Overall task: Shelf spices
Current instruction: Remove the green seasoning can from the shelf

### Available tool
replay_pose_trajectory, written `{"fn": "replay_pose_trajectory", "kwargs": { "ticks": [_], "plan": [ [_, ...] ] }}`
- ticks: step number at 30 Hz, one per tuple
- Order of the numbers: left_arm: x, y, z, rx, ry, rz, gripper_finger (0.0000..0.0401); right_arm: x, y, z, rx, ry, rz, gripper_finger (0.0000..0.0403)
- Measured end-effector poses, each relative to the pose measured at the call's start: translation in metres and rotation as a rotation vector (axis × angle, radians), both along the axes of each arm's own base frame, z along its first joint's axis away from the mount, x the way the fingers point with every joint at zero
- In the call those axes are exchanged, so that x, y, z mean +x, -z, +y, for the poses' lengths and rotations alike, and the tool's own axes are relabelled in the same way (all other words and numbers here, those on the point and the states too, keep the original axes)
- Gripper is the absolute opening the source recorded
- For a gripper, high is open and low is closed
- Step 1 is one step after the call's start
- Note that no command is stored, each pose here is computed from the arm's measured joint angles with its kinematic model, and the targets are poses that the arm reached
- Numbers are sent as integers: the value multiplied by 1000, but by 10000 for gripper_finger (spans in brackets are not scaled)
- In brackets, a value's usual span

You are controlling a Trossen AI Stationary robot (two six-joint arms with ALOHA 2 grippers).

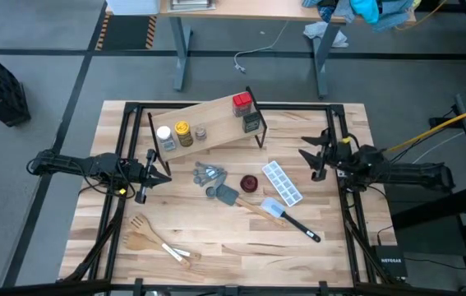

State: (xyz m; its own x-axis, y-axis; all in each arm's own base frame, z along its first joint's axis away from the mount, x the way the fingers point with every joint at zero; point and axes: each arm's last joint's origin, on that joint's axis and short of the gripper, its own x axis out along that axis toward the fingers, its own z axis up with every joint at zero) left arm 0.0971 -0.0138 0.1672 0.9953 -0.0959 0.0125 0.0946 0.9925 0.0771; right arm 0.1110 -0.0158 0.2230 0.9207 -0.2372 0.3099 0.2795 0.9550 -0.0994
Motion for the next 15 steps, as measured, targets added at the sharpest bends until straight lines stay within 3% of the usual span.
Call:
{"fn": "replay_pose_trajectory", "kwargs": {
  "ticks": [7,15],
  "plan": [
    [0,0,0,0,0,0,1,37,-30,-12,-91,81,200,214],
    [0,0,0,0,0,0,1,83,-39,-53,-46,205,460,214]
  ]
}}
